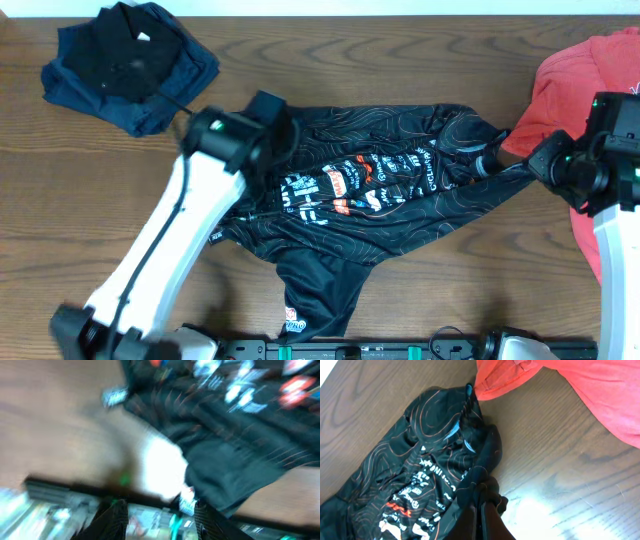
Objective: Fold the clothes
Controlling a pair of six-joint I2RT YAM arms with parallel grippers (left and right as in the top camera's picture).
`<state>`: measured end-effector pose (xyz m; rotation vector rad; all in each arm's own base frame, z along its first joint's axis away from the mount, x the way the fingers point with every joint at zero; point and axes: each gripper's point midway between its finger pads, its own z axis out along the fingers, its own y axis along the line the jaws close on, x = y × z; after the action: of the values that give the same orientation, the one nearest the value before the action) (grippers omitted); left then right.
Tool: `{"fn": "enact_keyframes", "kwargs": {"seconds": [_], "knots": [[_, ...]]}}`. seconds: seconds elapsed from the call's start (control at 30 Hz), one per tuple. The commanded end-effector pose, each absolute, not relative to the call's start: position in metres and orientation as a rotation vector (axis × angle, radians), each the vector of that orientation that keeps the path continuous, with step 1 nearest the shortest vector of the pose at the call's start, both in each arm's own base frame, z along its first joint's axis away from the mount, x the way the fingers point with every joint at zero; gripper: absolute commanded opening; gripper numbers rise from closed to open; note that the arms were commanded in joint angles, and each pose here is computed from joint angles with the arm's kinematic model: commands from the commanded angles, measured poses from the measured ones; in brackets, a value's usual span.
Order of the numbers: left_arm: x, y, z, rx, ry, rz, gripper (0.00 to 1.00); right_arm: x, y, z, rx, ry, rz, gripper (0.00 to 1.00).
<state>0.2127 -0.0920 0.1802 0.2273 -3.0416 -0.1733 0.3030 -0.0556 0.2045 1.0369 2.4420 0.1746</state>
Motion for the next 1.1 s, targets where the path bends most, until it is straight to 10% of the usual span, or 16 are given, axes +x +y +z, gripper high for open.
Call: {"fn": "enact_keyframes", "kwargs": {"seconds": [0.0,0.37,0.67,1.07], "knots": [[0.203,-0.090,0.177,0.204,-2.986,-0.223,0.45,0.311,-0.065,0.203,1.048,2.433,0.143,0.02],[0.154,-0.129,0.194,0.041,-2.994,-0.080,0.53,0.333,-0.070,0.166,1.081,2.507,0.124,0.02],[0.111,-0.128,0.160,0.200,-3.017,0.027,0.86,0.336,-0.070,0.160,1.085,2.520,0.122,0.01],[0.073,-0.133,0.064,0.225,-2.848,0.145,0.87,0.337,-0.066,0.160,1.054,2.532,0.153,0.02]]}}
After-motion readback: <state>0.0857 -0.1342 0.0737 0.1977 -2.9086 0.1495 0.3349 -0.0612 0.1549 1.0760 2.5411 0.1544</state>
